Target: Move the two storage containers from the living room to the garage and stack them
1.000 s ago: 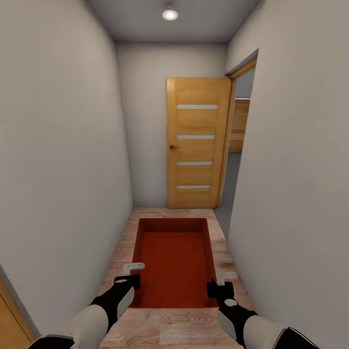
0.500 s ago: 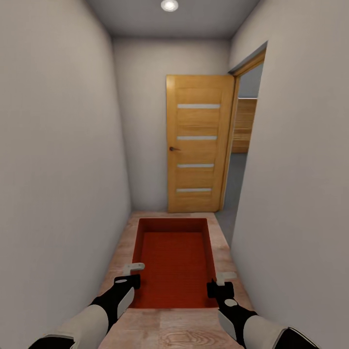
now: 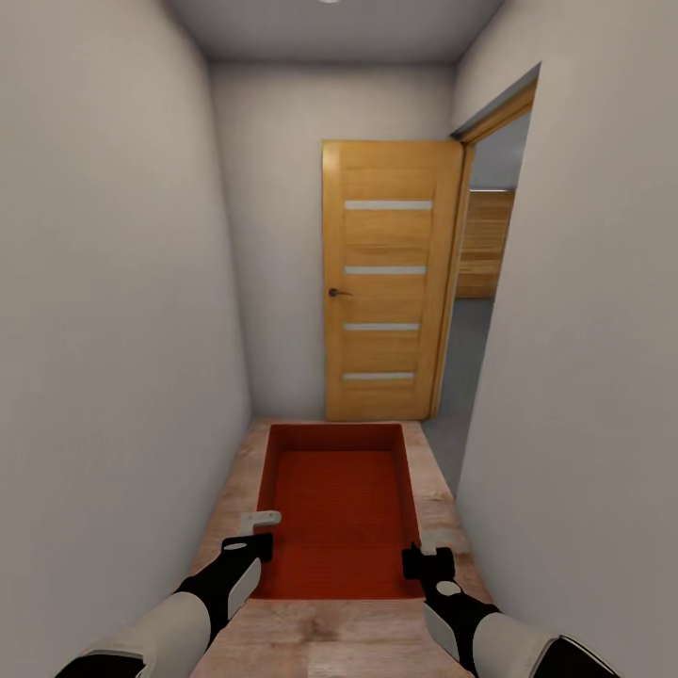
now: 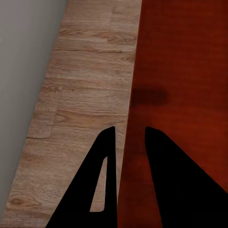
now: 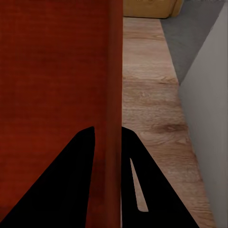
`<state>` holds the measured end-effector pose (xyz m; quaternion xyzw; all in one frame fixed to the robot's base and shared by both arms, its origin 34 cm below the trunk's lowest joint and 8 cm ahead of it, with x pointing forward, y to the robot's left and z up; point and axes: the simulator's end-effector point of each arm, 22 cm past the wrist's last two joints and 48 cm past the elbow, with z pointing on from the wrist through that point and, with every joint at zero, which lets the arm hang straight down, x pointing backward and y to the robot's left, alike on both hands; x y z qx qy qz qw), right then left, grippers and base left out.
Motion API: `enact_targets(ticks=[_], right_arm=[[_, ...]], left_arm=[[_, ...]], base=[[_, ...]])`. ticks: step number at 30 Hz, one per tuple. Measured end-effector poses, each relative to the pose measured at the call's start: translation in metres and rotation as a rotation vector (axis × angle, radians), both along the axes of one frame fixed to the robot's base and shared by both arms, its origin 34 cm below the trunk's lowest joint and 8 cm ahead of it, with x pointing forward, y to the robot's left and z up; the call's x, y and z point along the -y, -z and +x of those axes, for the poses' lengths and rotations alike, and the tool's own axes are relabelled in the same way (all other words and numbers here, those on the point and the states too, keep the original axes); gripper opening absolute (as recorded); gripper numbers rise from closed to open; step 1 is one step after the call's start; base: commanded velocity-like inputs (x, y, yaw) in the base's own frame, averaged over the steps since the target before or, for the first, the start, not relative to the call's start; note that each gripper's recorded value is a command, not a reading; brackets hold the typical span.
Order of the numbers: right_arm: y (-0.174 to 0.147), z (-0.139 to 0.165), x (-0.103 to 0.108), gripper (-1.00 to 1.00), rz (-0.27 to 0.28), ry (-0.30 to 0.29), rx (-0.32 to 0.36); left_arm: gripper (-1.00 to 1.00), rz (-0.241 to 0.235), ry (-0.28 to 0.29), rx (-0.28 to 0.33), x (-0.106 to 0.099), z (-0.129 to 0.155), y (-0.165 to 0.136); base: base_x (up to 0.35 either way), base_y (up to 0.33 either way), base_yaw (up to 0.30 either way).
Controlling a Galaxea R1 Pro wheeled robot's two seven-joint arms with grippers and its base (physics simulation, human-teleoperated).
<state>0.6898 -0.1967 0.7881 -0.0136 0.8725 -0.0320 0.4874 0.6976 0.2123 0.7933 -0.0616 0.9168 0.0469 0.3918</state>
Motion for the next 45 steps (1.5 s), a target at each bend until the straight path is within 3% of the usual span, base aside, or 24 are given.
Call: enact_targets(ticks=[45], right_arm=[[0.0002,-0.0001,0.0001,-1.0,-0.001,-0.001,-0.001]], left_arm=[[-1.0,-0.001,0.0,-0.001,0.0001,-0.0004,0.0004]], base=[[0.322,0.0,0.0]])
